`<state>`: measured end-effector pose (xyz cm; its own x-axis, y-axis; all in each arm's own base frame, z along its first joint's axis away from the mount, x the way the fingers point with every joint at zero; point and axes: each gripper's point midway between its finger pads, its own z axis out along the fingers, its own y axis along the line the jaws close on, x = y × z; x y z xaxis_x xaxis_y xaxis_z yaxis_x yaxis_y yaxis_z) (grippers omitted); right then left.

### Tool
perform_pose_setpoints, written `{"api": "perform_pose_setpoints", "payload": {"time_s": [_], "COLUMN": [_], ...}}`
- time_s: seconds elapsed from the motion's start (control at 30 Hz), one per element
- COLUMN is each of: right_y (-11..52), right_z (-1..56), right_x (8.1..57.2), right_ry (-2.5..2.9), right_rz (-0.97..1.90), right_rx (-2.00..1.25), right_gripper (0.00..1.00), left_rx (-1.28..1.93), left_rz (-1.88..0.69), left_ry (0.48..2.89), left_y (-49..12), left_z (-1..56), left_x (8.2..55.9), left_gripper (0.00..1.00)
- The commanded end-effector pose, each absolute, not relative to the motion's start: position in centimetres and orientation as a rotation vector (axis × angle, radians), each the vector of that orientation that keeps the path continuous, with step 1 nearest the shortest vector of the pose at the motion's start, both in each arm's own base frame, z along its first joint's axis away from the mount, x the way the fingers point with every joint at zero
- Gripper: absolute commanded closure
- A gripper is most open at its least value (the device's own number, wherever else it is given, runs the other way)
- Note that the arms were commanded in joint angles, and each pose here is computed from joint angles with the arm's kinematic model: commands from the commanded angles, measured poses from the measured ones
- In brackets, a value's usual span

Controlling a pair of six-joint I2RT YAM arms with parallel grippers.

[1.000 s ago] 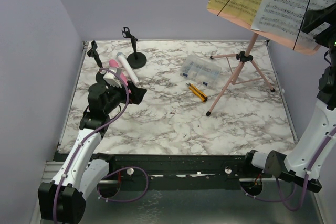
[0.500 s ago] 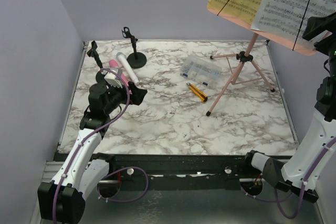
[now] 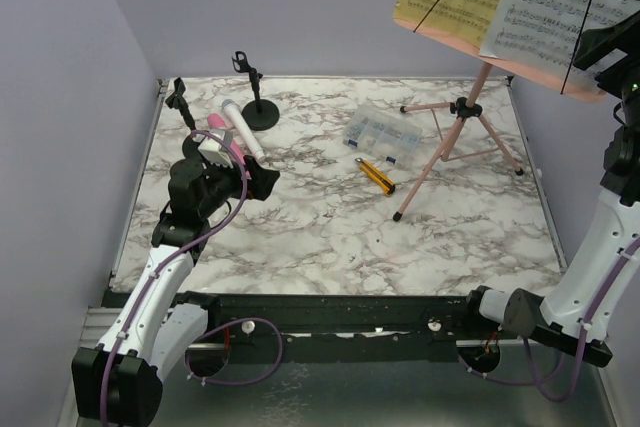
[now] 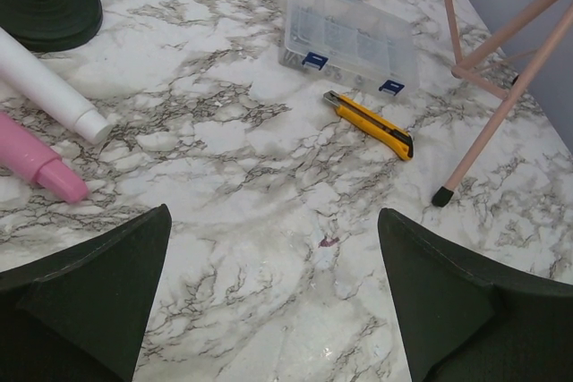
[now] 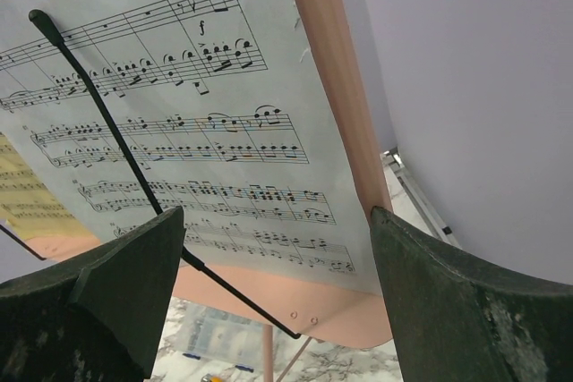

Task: Pack up the instrument practice props
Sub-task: Adjust the sheet music at the music stand.

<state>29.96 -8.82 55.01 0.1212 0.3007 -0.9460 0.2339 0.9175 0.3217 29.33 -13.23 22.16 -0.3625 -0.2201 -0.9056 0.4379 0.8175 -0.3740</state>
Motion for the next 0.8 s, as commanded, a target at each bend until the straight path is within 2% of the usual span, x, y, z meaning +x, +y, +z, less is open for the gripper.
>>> {"api": "perform_pose_setpoints", "payload": {"time_s": [0.0,0.53,0.77], "right_y": [-8.6,-5.5,-6.7], "right_z": [55.4,55.2,56.3], "right_x": [30.5,31.8,31.6], "right_ry": [1.460,1.505,1.445], "right_rz": [0.077,0.185,0.104], "right_rx": [0.421,0.187,0.207], "right_gripper": [0.12,0.13,0.12], "left_rx": [0.181,0.181,0.181], "left_rz": [-0.667,-0.659,-0.660], "left_ry": [1.773,1.777,1.779], "left_y": [-13.1,-13.0,-13.0], "left_z": [24.0,23.9,23.8], "left_x": [29.5,29.6,29.6], "left_gripper": [0.01,0.01,0.01]}}
